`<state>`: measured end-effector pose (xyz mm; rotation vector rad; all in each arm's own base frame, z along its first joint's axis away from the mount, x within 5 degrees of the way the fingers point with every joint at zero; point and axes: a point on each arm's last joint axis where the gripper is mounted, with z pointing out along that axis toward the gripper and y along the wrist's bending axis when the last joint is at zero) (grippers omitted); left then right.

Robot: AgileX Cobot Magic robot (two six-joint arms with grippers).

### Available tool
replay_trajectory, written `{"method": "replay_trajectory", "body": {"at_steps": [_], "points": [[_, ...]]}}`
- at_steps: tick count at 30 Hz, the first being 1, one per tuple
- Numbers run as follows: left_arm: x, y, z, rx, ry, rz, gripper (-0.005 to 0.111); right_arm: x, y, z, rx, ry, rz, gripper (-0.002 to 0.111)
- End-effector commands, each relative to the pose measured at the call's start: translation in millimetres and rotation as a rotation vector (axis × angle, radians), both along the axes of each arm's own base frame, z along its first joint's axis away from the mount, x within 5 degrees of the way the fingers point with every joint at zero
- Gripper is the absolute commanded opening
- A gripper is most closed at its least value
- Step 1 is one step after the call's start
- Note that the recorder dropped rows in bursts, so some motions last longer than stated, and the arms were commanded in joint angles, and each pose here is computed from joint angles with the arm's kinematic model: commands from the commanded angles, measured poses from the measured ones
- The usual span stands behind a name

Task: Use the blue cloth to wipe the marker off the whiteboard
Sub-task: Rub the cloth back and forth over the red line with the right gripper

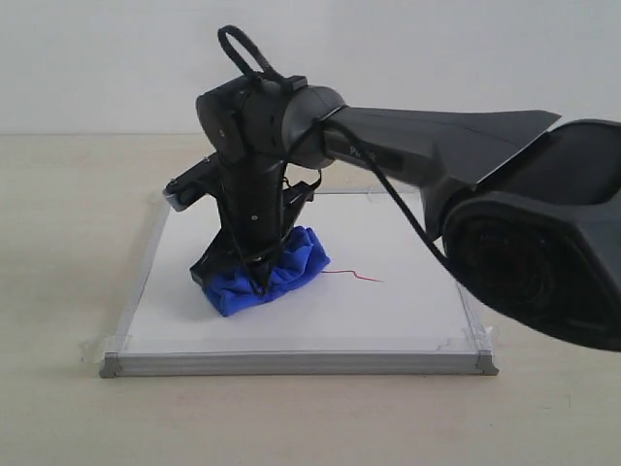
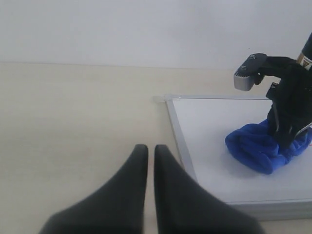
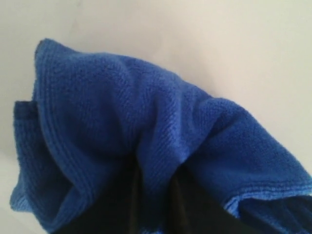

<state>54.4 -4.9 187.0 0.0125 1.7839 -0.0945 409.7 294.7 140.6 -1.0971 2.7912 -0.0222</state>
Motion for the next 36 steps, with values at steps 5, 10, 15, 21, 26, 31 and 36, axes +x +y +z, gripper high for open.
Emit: {"method": "replay_trajectory", "body": {"at_steps": [5,10,15,21,26,31,36], "points": [[0,0,0,0.002,-0.008,0.003,0.005,11,-117,-32,-0.118,0.206,-0.313,0.0],[0,0,0,0.002,-0.008,0.003,0.005,7,-184,-24,-0.131,0.255,-0.483,0.0],[0,0,0,0.002,-0.008,0.003,0.005,6,-189,-17,-0.054,0.258,-0.548,0.0],[0,0,0,0.002,-0.008,0.003,0.005,-2,-112,-28,0.158,0.207,-0.434,0.0],[0,0,0,0.002,-0.008,0.003,0.005,-13,-49,-37,0.258,0.08,-0.312,0.0],[0,0,0,0.002,-0.008,0.003,0.005,-7,-26,-31,0.282,0.04,-0.263,0.0],[0,0,0,0.002,-0.008,0.003,0.005,8,-62,-41,0.1,0.055,-0.327,0.0]]}}
